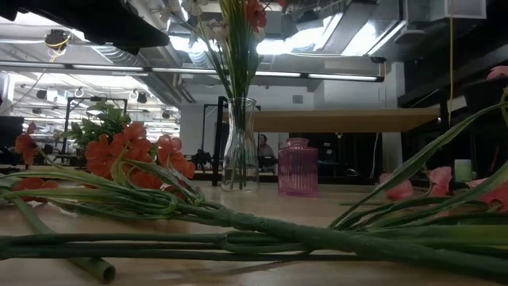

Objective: Pick and place flowers into a vace then onto a shelf
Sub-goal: Put the red tulip into the transparent vase

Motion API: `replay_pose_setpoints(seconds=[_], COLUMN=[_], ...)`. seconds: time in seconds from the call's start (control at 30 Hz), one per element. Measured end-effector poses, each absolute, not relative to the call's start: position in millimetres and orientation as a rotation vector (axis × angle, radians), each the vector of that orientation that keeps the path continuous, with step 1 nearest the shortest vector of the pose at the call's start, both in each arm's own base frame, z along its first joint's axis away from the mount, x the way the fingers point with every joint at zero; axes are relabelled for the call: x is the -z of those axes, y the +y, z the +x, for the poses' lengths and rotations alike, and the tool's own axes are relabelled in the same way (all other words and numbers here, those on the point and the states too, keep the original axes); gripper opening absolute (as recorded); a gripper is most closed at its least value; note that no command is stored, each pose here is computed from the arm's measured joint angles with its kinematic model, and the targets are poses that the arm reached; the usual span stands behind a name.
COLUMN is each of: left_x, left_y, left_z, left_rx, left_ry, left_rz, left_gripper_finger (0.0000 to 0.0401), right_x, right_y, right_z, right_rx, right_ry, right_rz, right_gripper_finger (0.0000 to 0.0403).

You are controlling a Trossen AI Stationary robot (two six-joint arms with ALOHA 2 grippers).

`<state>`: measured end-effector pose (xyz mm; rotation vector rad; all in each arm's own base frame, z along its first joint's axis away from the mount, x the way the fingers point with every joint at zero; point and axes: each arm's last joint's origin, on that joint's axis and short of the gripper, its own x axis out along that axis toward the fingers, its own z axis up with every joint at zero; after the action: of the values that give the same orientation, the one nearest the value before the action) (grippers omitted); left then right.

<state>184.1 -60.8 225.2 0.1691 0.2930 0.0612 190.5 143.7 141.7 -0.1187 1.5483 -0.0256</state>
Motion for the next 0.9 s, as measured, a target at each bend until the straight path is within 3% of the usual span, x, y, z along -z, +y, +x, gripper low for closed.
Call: replay_pose_setpoints(seconds=[0.43, 0.9], left_x=[-228, -231], left_y=[-61, -68], left_z=[185, 196], left_rx=[-0.062, 0.027], left_ry=[0.267, 0.172], left_rz=[0.157, 0.107], left_gripper_finger=[0.0004, 0.0048], right_x=[-207, -267], right_y=[141, 131], right_z=[210, 240], right_rx=[0.113, 0.035], right_ry=[1.614, 1.493], right_rz=[-0.248, -0.292], right_gripper_finger=[0.0001, 0.0])
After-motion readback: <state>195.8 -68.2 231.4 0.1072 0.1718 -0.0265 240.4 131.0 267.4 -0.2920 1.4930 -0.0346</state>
